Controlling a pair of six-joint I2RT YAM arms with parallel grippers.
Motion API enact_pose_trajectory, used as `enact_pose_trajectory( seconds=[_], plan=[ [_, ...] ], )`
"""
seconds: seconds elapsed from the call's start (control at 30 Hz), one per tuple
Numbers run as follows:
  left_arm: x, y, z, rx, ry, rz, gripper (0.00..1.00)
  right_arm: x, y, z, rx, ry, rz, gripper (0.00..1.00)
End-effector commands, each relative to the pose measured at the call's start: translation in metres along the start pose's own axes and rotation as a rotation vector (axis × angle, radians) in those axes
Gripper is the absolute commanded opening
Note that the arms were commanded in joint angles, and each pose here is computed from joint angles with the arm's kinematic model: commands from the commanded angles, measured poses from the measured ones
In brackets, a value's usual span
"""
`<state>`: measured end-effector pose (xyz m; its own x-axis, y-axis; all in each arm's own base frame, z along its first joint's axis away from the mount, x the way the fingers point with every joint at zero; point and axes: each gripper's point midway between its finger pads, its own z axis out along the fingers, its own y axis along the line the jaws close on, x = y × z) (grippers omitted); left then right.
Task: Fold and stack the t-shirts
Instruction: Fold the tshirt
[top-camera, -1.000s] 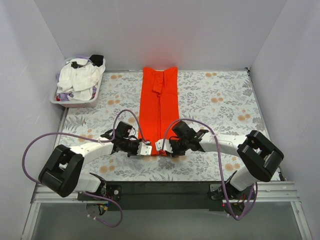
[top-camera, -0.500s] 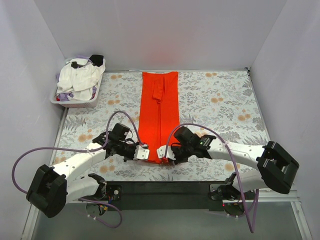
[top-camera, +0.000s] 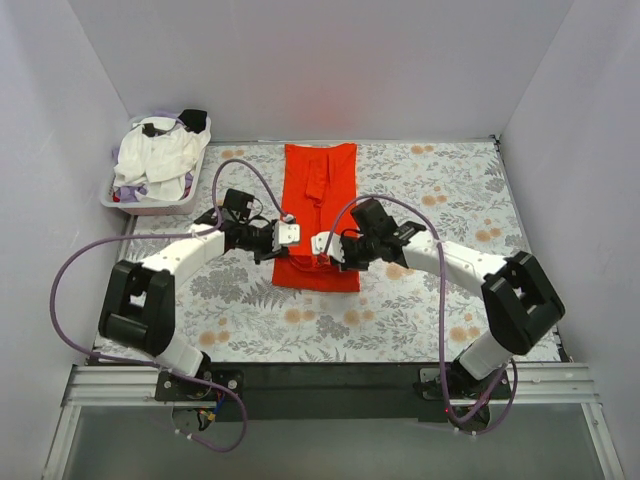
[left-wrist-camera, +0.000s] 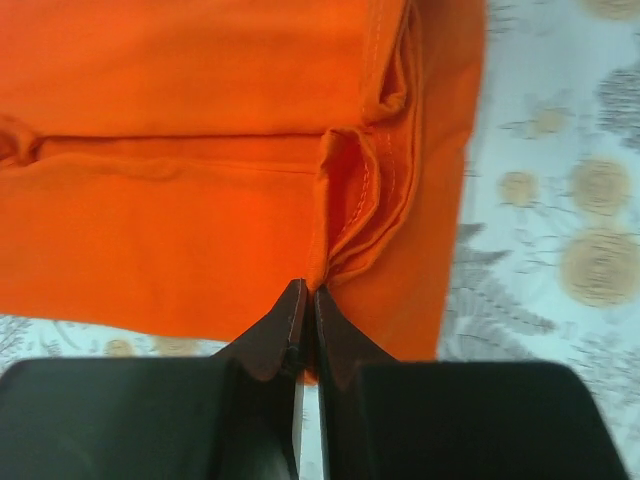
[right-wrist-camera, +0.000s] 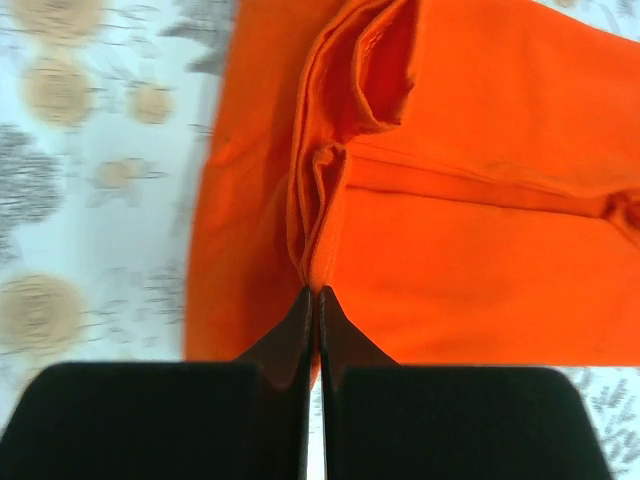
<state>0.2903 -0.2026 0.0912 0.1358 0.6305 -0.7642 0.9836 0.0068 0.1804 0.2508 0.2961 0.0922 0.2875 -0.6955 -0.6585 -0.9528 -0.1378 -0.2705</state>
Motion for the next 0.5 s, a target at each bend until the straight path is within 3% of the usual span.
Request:
enact_pose_trajectory(
  seconds=[0.0,0.3,0.47],
  plan=[
    [-0.006,0.048,0.0,-0.067,-0.052,0.039,0.0,-0.003,-0.044,-0.001,0.041,-0.026,-0.035,0.01],
    [0.003,0.146,0.013,-0.149,-0.063,0.085,0.0,0.019,-0.146,0.011,0.134,-0.03,-0.058,0.01],
    [0.016,0.18,0.025,-0.169,-0.059,0.092,0.0,0.035,-0.174,0.026,0.14,-0.021,-0.065,0.01]
  ],
)
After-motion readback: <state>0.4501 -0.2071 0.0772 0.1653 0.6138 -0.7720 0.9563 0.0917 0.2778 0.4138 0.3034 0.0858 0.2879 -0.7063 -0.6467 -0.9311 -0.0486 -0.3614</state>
